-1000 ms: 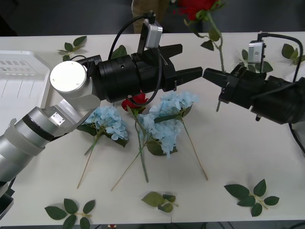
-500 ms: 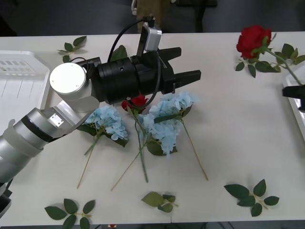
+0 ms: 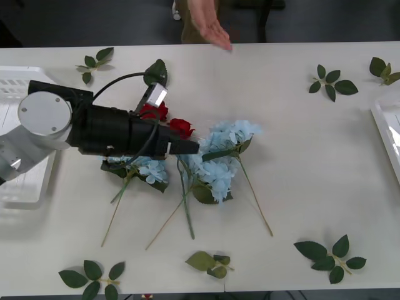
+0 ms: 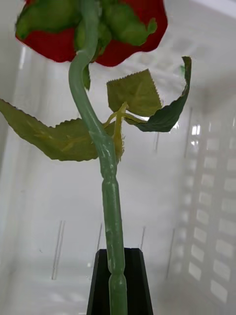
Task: Place the red flowers into the right box and the blue flowers into the left box. If a person shows an open palm, hand one flower to the person first, then continue sorting.
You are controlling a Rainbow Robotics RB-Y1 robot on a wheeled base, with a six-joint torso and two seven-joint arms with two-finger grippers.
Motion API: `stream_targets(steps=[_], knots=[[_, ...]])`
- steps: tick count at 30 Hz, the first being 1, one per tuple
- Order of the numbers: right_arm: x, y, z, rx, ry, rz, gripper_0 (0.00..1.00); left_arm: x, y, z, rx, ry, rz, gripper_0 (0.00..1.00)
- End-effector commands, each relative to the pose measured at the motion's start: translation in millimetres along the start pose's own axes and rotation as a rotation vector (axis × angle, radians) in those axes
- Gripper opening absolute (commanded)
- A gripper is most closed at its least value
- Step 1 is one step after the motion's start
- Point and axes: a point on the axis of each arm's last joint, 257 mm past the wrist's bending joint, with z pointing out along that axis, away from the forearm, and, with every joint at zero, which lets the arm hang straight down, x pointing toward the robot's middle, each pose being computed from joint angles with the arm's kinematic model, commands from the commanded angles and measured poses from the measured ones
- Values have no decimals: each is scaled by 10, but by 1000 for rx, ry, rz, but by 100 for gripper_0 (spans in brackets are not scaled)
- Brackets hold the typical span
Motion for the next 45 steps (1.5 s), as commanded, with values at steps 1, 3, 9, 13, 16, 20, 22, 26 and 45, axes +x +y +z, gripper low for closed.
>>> stream_targets(steps=[1,3,9,13,16,20,22,26,45], knots=[[249,-318,-29,70,57,-21,0,54,228,-493,-93,112,7,100],[340,-337,2,76,76,-13,0,185,338,-701,-149,199,-54,100],[364,-233,24,37,81,26,0,426,579,-1150,-321,359,-185,100],[155,58,-16,-91,4,68,0,570,667,-1331,-443,429,-291,100],[-108,321,-85,-202,-91,71,0,673,739,-1443,-528,470,-333,100],[-469,703,-219,-358,-185,72,0,816,818,-1523,-606,519,-378,100],[-776,971,-313,-455,-247,69,0,878,877,-1553,-647,543,-377,100],[-1244,1397,-461,-571,-337,30,0,918,963,-1598,-705,563,-369,100],[-3076,2920,-1028,-656,-540,268,0,1069,1224,-1626,-861,607,-287,100]])
